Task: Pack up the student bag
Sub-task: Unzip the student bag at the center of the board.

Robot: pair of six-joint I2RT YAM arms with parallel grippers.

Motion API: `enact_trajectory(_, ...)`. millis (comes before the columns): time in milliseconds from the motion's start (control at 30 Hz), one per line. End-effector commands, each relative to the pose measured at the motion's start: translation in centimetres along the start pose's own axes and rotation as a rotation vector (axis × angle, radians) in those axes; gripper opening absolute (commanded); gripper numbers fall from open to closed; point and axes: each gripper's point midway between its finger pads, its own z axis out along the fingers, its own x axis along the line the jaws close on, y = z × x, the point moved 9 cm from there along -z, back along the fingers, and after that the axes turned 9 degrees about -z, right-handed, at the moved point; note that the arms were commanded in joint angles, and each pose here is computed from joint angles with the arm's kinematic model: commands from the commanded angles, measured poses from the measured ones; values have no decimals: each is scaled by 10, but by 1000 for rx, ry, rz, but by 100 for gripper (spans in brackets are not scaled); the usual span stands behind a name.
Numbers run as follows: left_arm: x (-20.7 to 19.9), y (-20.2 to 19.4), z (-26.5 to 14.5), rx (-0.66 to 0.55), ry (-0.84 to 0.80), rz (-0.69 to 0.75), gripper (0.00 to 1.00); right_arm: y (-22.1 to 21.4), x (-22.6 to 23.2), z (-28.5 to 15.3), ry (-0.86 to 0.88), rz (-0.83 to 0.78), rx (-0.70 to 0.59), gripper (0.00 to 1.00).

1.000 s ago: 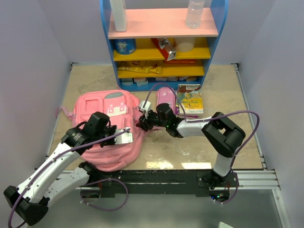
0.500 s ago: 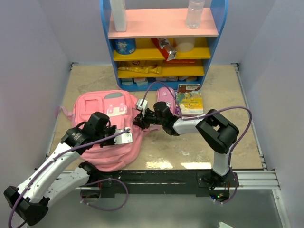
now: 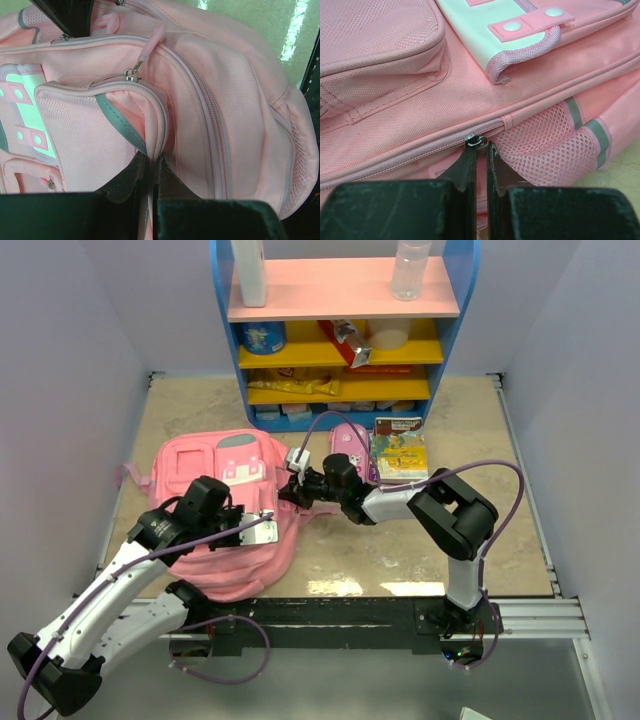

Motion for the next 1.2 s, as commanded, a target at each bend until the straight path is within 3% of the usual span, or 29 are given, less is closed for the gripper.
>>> enact_trajectory(0, 15, 19, -19, -99, 100, 58, 0, 20, -6, 1, -33, -47, -94, 0)
enact_trajectory(400, 10, 6, 3, -60, 94, 5, 0, 23, 1, -38, -120, -2, -3, 0)
enact_trajectory(767, 6, -13, 31, 6, 99, -76, 0, 15, 20, -67, -99, 100, 101, 0)
enact_trajectory(1167, 55, 15, 15, -126, 190, -319, 0, 9, 68, -62, -61, 139, 225, 0)
